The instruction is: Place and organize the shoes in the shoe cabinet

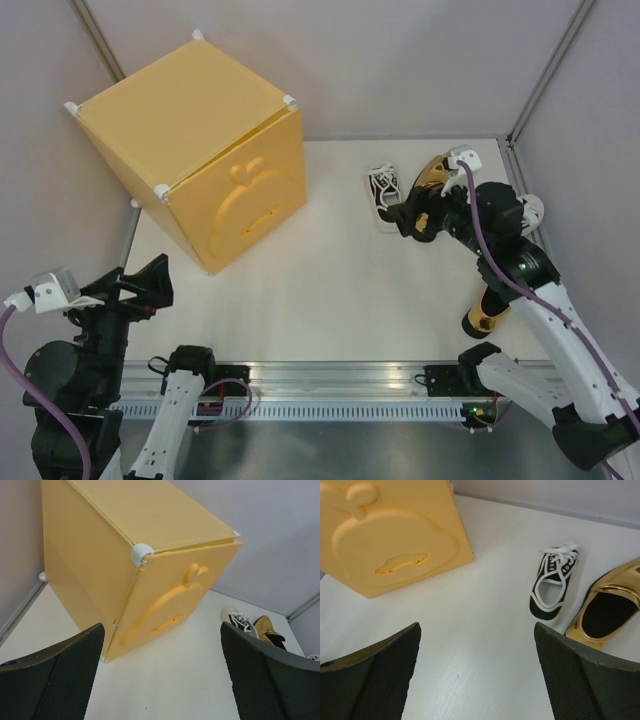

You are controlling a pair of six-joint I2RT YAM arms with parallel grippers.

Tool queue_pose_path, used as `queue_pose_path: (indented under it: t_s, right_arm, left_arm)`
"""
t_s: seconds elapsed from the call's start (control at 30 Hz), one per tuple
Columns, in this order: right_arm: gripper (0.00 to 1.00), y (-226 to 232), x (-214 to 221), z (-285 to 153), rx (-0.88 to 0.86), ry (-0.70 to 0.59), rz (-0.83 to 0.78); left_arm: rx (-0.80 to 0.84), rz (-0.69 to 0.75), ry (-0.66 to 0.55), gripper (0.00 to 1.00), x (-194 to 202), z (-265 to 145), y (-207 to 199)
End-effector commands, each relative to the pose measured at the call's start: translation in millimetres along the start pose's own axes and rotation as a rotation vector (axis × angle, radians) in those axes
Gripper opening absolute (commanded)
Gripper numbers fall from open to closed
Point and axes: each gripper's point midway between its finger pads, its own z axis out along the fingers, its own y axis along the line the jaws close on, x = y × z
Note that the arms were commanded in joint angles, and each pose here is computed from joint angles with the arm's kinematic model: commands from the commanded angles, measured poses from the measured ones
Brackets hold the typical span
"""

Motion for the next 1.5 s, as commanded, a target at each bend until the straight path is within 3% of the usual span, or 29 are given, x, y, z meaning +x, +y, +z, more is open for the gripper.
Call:
queue_pose_path:
  t_s: [0.0,0.17,0.33,0.47,0.67,0.8,1.13,1.47]
  right_arm:
    - [0.98,33.6,-24.5,32.3,-0.183,-0.047,0.011]
    - [0.98,41.2,-25.1,92.3,-0.256,-0.006,-0.005]
    - [0.98,61.9,-26.3,147.2,-0.421,-0.070,-0.028]
    - [0.98,77.1,-22.0,180.2,-0.547,-0.051,-0.053]
    - [0.98,85.5,-41.6,208.8,-0.621,-0.171,-0.126]
    - [0.98,91.6,-31.5,236.8,-0.698,-0.148,-0.157]
    - [0.98,104.9,-22.5,272.1,-0.854,-0.151,-0.207]
    - [0.98,114.4,-20.1,280.5,-0.959,-0.152,-0.227]
  left_arm:
    - [0.009,-0.022,0.107,1.00,20.8,8.5,-4.3]
    - [0.001,-0.016,0.172,1.00,32.3,16.1,-4.8]
    - [-0.025,-0.006,0.197,1.00,38.1,18.6,0.0]
    - [-0.051,-0.002,0.207,1.00,41.0,20.6,4.4]
    - [-0.066,0.004,0.225,1.00,45.1,25.1,6.7]
    - [-0.078,0.010,0.232,1.00,46.7,27.4,8.7]
    - [-0.103,0.005,0.267,1.00,53.7,38.0,10.1]
    - [-0.113,0.011,0.276,1.00,55.2,40.9,11.4]
